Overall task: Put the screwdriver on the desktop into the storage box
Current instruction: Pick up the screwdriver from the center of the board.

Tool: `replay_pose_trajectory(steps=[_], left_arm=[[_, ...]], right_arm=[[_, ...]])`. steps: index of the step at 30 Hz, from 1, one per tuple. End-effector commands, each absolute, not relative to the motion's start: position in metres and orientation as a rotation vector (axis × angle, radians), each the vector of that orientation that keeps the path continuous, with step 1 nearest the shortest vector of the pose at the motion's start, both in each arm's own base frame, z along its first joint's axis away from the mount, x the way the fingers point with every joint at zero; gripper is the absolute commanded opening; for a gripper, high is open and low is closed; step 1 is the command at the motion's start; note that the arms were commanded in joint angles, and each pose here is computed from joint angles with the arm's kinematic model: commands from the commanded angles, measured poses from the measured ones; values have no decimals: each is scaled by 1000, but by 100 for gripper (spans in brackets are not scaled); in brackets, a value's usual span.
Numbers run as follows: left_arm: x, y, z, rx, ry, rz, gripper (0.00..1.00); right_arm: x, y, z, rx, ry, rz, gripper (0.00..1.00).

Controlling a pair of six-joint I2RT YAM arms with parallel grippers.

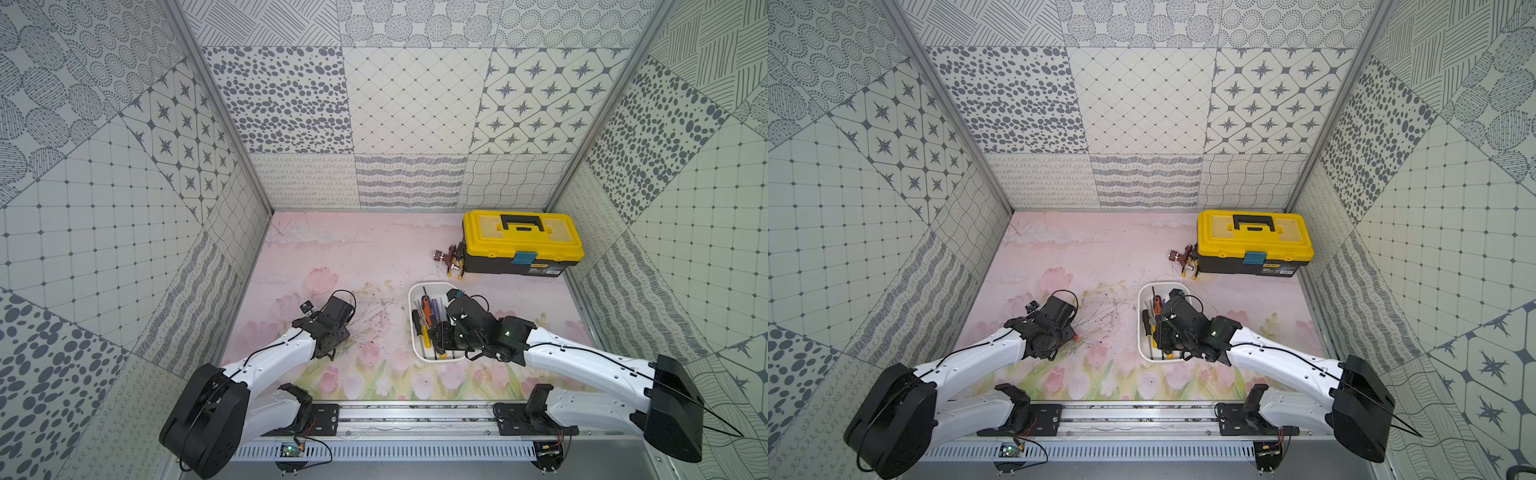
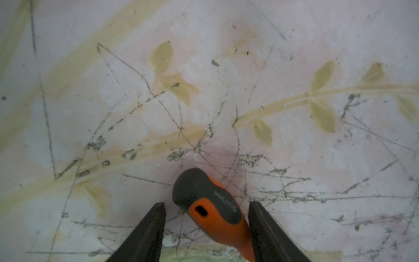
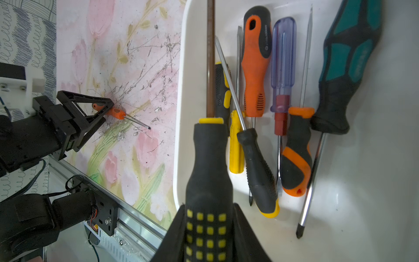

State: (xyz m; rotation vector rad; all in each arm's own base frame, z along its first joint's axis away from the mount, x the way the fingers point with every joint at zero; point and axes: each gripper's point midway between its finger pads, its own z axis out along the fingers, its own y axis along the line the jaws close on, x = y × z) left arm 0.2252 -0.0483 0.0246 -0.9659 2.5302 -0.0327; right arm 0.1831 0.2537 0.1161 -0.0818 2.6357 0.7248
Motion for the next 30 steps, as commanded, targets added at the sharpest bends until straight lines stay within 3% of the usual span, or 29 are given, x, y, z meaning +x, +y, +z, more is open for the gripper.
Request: replay_pose_trajectory(steps=[1,11,17,22,30], left_arm=[[205,-52,19,-1032,2613,-34,64],[207,-62,21,-1013,2626,-70,62],[210,-64,17,-1002,2647,-56,55],[211,-66,18,-991,2644,-75,40],[213,-70,21,-987,2640,-111,3]], right_arm=[[191,263,134,-74,2582,782,0],[191,265,136,-85,2577,788,0],[192,263,137,-81,2575,782,0],[193,262,137,-69,2575,780,0],[196,266,136,-61,2587,776,0]])
